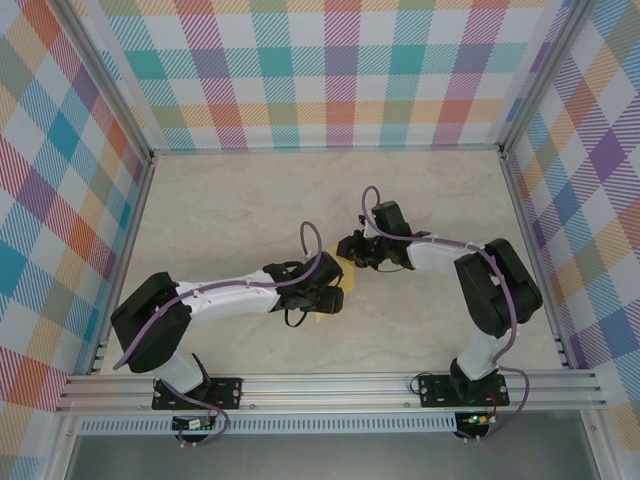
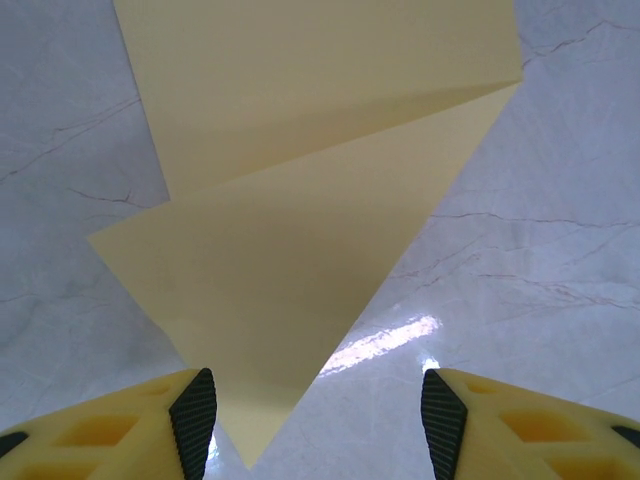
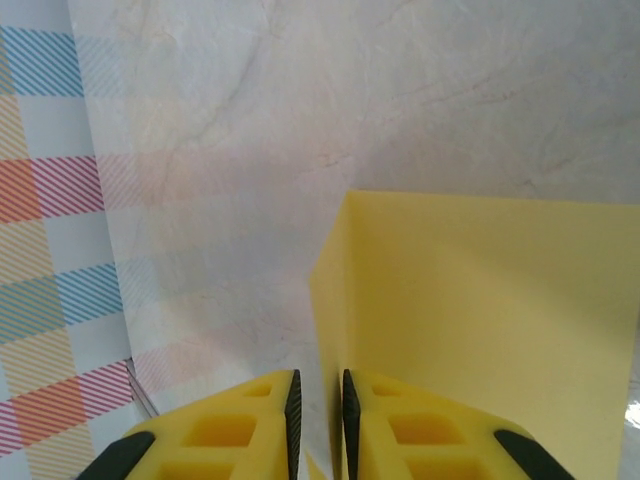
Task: Fold a paper plane with a square sheet of paper (pick it up from the middle)
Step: Fourth fold the wing at the center of the table.
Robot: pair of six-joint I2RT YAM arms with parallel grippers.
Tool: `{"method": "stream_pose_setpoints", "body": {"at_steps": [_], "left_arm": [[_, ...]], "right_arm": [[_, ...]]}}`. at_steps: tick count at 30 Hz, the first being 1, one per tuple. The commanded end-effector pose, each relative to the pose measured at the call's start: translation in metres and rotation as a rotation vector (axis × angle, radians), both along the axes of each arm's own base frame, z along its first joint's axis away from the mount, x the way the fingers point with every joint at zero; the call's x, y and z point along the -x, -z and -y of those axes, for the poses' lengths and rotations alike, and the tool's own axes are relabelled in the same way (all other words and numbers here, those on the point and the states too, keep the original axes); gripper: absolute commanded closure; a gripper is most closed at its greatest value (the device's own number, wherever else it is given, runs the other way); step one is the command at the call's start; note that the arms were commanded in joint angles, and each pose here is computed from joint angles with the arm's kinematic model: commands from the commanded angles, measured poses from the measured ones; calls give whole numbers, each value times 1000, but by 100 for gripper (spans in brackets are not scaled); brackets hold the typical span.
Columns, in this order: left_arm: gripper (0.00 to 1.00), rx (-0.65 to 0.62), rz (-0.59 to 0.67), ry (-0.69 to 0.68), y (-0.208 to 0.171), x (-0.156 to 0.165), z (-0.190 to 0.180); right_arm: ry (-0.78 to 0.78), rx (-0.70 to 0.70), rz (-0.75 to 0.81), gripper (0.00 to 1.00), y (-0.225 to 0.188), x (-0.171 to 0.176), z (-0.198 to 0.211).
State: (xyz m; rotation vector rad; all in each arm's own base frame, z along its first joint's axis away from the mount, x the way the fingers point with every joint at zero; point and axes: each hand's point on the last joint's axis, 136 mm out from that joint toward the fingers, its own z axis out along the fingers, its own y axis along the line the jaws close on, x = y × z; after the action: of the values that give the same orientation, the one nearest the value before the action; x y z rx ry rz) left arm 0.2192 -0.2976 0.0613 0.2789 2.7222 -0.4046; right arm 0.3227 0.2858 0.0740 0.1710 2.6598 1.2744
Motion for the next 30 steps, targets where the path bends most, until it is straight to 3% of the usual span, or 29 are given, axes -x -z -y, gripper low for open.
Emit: {"method": "stream_pose_setpoints", "body": {"at_steps": [1,16,30], "left_arm": [[41,-129,62,-47,4,-7,-13],[48,-290,177,-69,13,-10,0],[83,-384,234,-83,16,-15,-9]], "right_arm": [[-60,-15,-1,78,-5,4,-5],[-67,-13,-17,77,-7,-1,-7],[-53,11,-6,75,-12,-1,4]]}}
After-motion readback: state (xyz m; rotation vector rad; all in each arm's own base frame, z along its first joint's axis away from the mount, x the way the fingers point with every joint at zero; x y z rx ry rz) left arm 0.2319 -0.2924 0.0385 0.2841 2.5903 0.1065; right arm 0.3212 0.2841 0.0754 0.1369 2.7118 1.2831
